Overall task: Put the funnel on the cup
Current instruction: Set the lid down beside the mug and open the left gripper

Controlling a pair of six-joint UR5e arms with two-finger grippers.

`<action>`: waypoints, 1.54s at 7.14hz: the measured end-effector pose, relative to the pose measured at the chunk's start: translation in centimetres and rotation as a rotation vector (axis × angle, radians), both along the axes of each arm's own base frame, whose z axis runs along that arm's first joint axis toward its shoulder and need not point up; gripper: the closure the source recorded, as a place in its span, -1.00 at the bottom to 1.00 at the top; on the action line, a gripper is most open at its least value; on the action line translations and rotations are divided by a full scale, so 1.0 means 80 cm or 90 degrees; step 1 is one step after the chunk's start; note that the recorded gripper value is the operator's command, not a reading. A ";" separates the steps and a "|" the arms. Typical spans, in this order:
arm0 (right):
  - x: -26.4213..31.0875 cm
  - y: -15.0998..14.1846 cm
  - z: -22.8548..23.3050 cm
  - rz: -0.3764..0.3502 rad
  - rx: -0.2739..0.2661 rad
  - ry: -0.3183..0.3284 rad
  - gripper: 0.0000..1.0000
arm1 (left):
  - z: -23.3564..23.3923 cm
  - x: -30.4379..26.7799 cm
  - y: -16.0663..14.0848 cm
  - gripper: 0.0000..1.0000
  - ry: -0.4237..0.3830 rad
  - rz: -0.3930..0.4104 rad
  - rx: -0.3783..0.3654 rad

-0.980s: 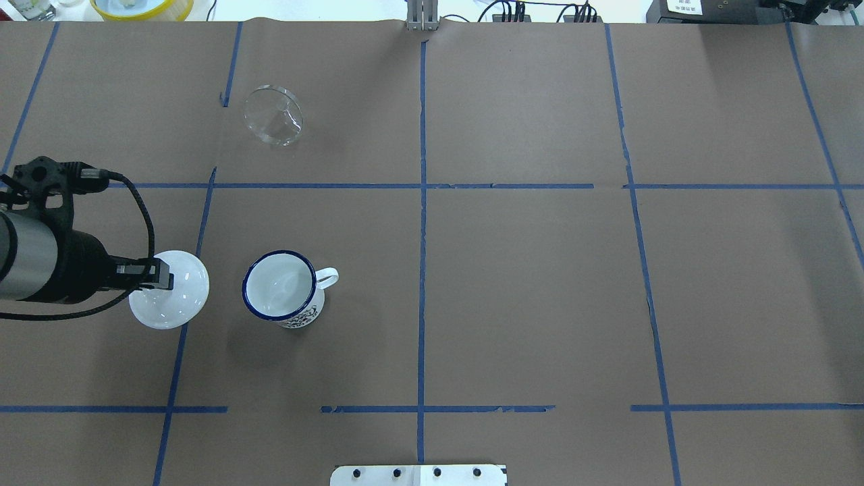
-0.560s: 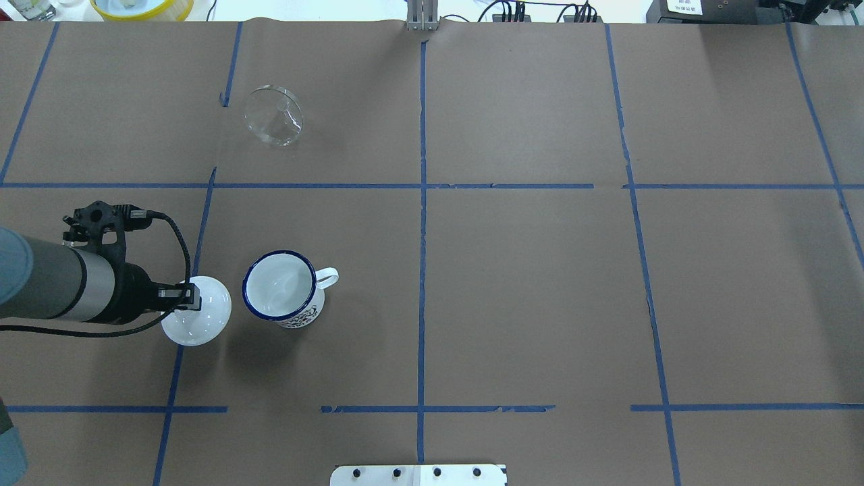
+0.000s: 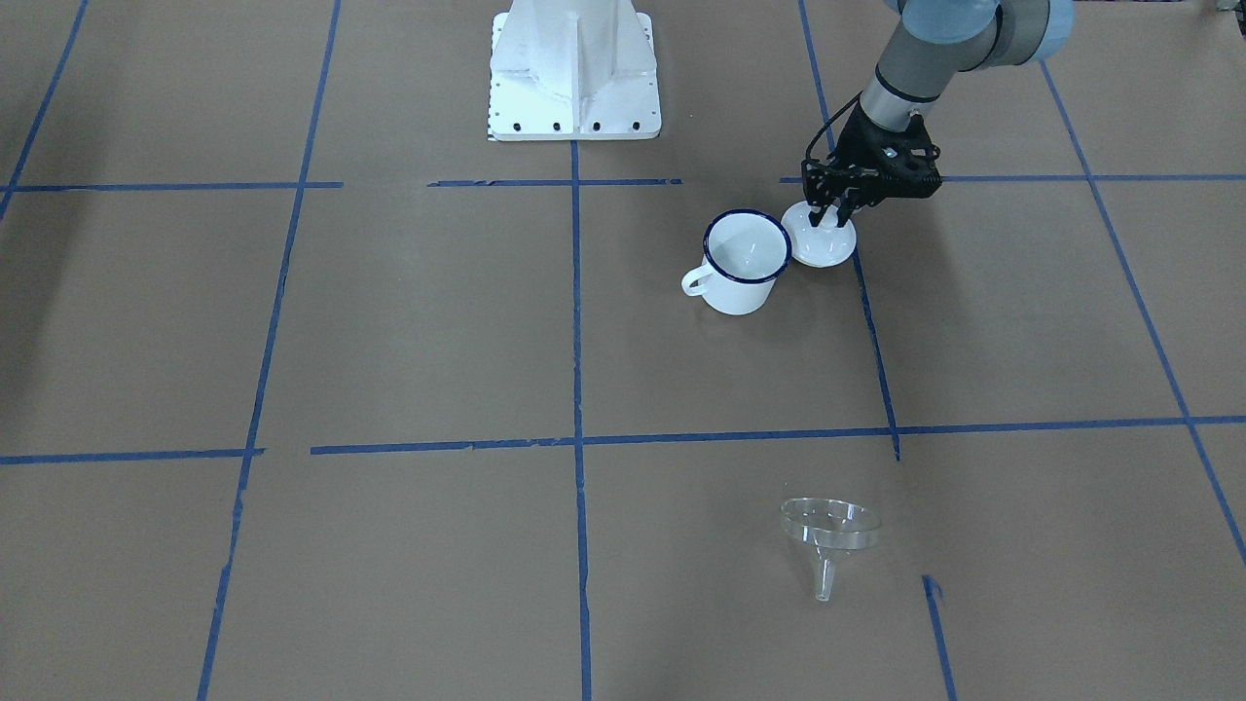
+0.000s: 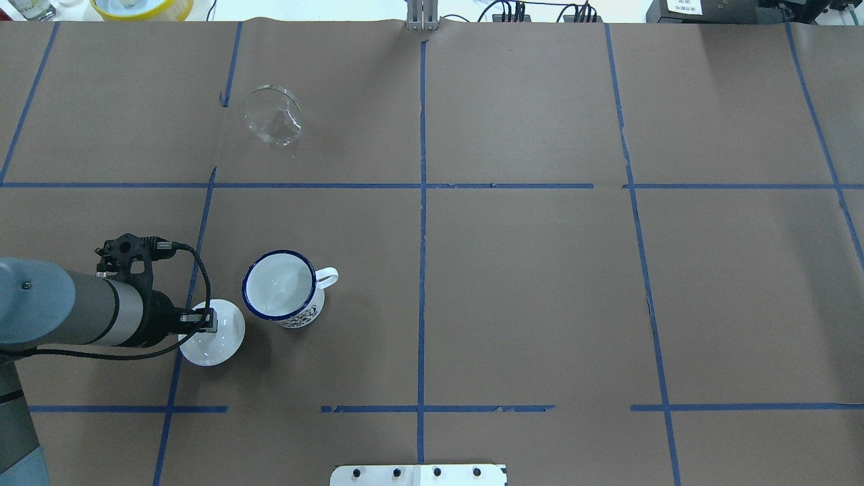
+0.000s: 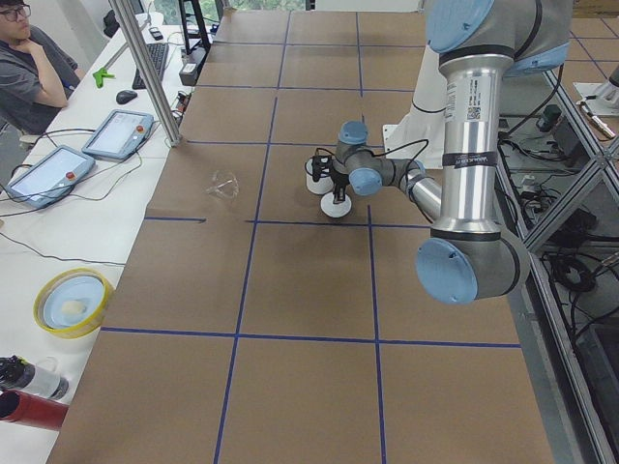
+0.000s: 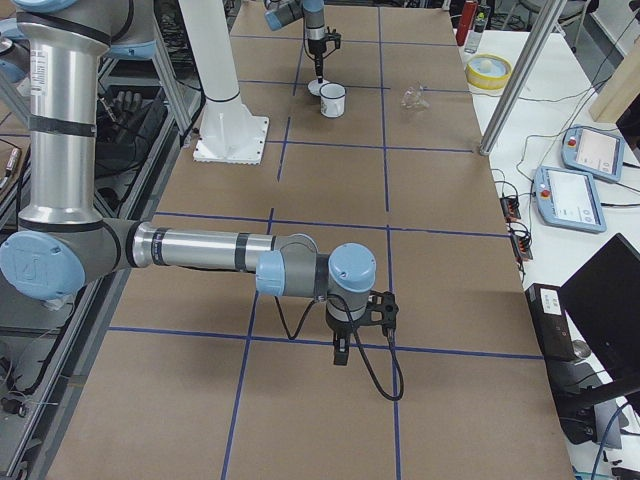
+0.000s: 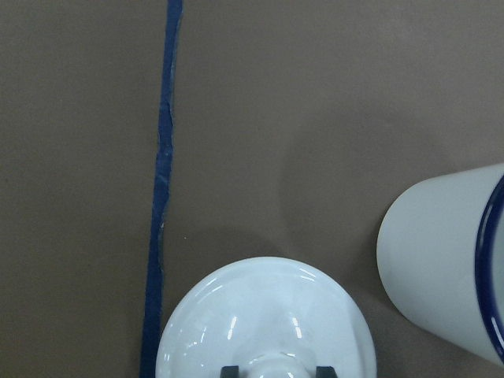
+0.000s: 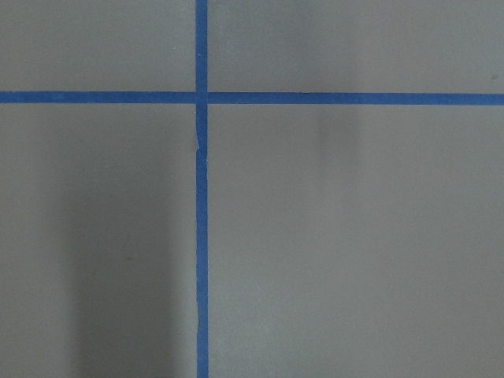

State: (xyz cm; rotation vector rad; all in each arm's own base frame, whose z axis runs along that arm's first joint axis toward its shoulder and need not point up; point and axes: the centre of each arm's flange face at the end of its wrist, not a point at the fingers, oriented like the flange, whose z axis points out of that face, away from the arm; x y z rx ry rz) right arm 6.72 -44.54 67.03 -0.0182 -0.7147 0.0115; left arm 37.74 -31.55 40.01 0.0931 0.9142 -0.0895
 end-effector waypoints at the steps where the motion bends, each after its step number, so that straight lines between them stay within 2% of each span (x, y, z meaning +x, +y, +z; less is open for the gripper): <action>1: 0.000 0.000 0.000 0.000 0.000 0.000 -1.00 | 0.003 0.002 0.001 0.73 -0.002 0.001 -0.001; 2: 0.000 0.000 0.000 0.000 0.000 0.000 -1.00 | 0.005 0.003 0.001 0.53 -0.004 0.001 -0.002; 3: 0.000 0.000 0.000 0.000 0.000 0.000 -1.00 | 0.007 0.004 0.001 0.23 -0.006 0.002 -0.004; 4: 0.000 0.000 0.000 0.000 0.000 0.000 -1.00 | 0.010 0.005 0.001 -0.27 -0.008 0.003 -0.005; 6: 0.000 0.000 0.000 0.000 0.000 0.000 -1.00 | 0.011 0.006 0.001 -1.00 -0.010 0.003 -0.005; 9: 0.000 0.000 0.000 0.000 0.000 0.000 -1.00 | 0.003 -0.001 -0.003 -1.00 -0.002 -0.004 -0.001; 10: 0.000 0.000 0.000 0.000 0.000 0.000 -1.00 | -0.017 -0.019 -0.011 -1.00 0.016 -0.020 0.006; 11: 0.000 0.000 0.000 0.000 0.000 0.000 -1.00 | -0.044 -0.041 -0.027 -1.00 0.047 -0.063 -0.004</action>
